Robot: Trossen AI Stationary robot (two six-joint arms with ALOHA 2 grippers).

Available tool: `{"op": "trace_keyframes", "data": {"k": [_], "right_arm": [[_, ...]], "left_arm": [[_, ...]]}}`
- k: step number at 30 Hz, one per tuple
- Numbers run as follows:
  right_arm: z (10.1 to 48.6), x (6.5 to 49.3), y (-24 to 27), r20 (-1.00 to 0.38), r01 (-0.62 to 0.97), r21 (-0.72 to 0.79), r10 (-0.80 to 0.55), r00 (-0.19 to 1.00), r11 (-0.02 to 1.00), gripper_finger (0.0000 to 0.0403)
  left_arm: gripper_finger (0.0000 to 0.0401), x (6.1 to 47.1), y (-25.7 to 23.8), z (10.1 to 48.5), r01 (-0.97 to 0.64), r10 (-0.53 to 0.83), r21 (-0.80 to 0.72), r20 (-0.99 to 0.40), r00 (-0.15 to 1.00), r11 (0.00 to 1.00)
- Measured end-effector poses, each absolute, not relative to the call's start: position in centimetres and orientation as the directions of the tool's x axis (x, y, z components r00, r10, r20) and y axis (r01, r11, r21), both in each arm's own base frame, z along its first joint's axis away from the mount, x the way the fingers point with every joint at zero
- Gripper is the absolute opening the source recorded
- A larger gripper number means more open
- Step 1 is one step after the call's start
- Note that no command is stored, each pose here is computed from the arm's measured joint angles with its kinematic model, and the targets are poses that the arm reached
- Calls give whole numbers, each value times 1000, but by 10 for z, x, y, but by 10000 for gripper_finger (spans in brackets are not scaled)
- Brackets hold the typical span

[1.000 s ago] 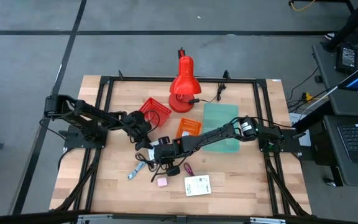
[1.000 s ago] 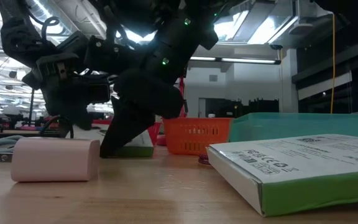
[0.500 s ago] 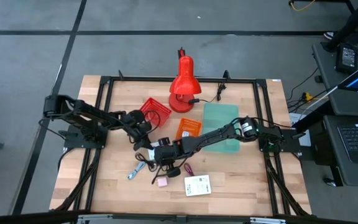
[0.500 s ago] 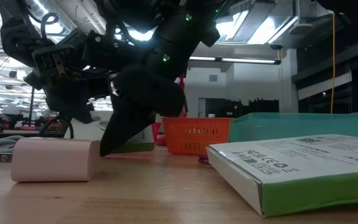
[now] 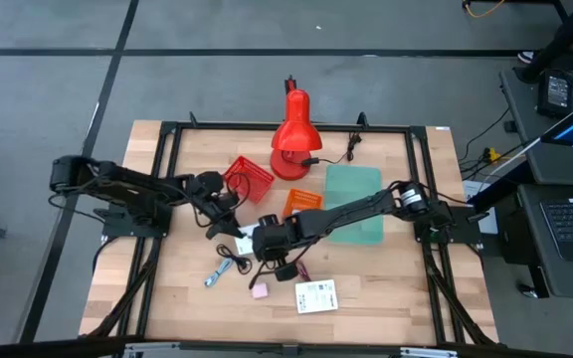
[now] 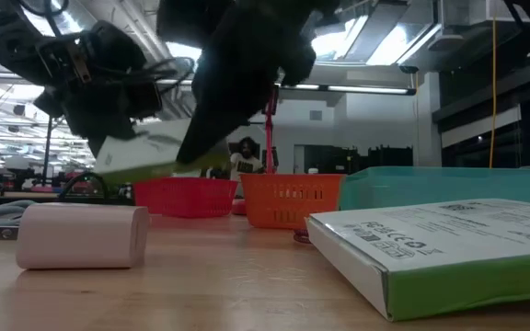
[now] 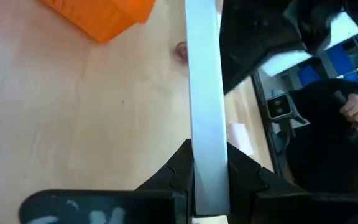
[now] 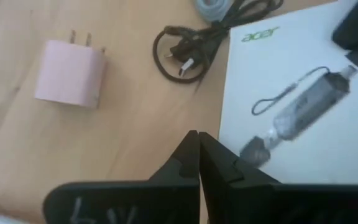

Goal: Pick and place items into bin
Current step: Put the top card reader box into the red bin

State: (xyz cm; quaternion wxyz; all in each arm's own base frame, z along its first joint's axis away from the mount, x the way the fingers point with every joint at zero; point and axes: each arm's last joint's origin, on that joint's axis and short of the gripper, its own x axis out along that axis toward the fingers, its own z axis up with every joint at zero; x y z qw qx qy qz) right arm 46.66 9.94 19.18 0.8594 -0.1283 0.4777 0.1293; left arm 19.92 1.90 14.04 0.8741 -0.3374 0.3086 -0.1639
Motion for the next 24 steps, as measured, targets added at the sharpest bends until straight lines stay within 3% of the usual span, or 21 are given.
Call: {"op": "trace_keyframes", "data": {"k": [6,13,18,24], "right_arm": [[209,459,98,-854,-352,-99,102,510,931,0],[202,453,95,-829,-286,-132,53,557,949,0],[200,432,89,-762,-211,-146,26,647,967,0],[215,392,79,-590,-154,-141,42,806,978,0]], "left_arm": [[44,186,19,157,97,-478,-667,-416,774,739],[44,169,21,169,63,-408,-614,-440,800,787],[44,162,20,171,58,-398,-596,-457,796,801],[44,162,21,174,64,-386,-587,-443,809,807]]}}
